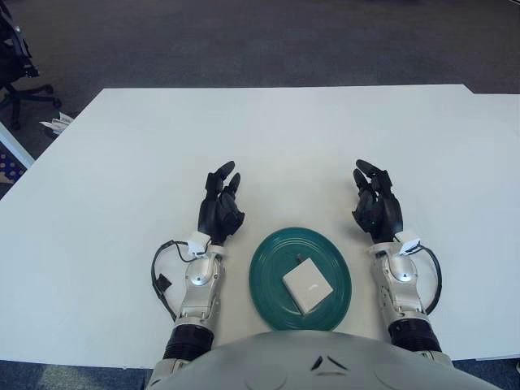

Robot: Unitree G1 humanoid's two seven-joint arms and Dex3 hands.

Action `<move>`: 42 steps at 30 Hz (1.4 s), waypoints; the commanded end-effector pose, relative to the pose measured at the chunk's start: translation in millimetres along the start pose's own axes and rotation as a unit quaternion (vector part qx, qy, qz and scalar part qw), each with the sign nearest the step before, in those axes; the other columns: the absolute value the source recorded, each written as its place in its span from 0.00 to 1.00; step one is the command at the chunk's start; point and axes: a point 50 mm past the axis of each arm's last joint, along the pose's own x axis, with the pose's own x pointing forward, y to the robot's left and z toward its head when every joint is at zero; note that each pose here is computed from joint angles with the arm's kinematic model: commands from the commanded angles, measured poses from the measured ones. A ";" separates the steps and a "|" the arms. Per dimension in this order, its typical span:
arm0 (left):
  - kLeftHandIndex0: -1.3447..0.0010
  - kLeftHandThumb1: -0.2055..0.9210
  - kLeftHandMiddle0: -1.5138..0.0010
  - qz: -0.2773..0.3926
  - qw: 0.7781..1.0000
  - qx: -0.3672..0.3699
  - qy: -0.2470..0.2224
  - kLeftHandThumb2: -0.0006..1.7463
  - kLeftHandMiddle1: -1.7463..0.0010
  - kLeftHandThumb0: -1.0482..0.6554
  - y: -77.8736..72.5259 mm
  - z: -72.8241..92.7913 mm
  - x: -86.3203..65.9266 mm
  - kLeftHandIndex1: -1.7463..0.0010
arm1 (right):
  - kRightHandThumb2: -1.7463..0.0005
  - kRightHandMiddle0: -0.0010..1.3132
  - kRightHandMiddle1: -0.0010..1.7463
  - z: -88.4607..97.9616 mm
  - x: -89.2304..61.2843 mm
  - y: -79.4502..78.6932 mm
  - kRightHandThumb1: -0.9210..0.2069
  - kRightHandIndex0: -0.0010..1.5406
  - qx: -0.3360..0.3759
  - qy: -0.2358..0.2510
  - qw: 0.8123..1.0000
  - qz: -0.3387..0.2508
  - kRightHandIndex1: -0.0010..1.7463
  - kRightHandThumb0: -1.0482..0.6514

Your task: Put the charger into the plate.

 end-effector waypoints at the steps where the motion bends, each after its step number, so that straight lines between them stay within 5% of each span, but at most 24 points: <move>1: 1.00 1.00 0.67 0.079 0.988 -0.029 0.132 0.57 0.97 0.00 9.5 -45.4 -63.0 0.63 | 0.52 0.03 0.48 -47.9 -68.5 5.4 0.00 0.25 0.057 0.137 0.987 -0.064 0.01 0.11; 12: 1.00 1.00 0.71 0.079 0.990 -0.036 0.113 0.56 0.98 0.00 5.1 -44.5 -64.3 0.65 | 0.51 0.04 0.49 -44.9 -68.1 5.1 0.00 0.24 0.052 0.132 0.988 -0.059 0.00 0.11; 23: 1.00 1.00 0.92 -0.064 0.993 0.056 0.076 0.59 1.00 0.00 5.1 -38.1 -65.2 0.81 | 0.53 0.04 0.49 -45.5 -64.3 4.8 0.00 0.19 0.041 0.142 0.988 -0.051 0.00 0.11; 28: 1.00 1.00 0.95 -0.059 0.992 0.056 0.093 0.60 1.00 0.00 15.2 -46.7 -66.7 0.87 | 0.51 0.01 0.48 -45.0 -62.6 4.4 0.00 0.17 0.029 0.142 0.988 -0.046 0.00 0.11; 42: 1.00 1.00 1.00 -0.055 0.992 0.018 0.111 0.58 1.00 0.00 9.0 -48.0 -66.2 0.96 | 0.50 0.00 0.47 -42.1 -57.5 -0.4 0.00 0.16 0.027 0.146 0.988 -0.033 0.00 0.11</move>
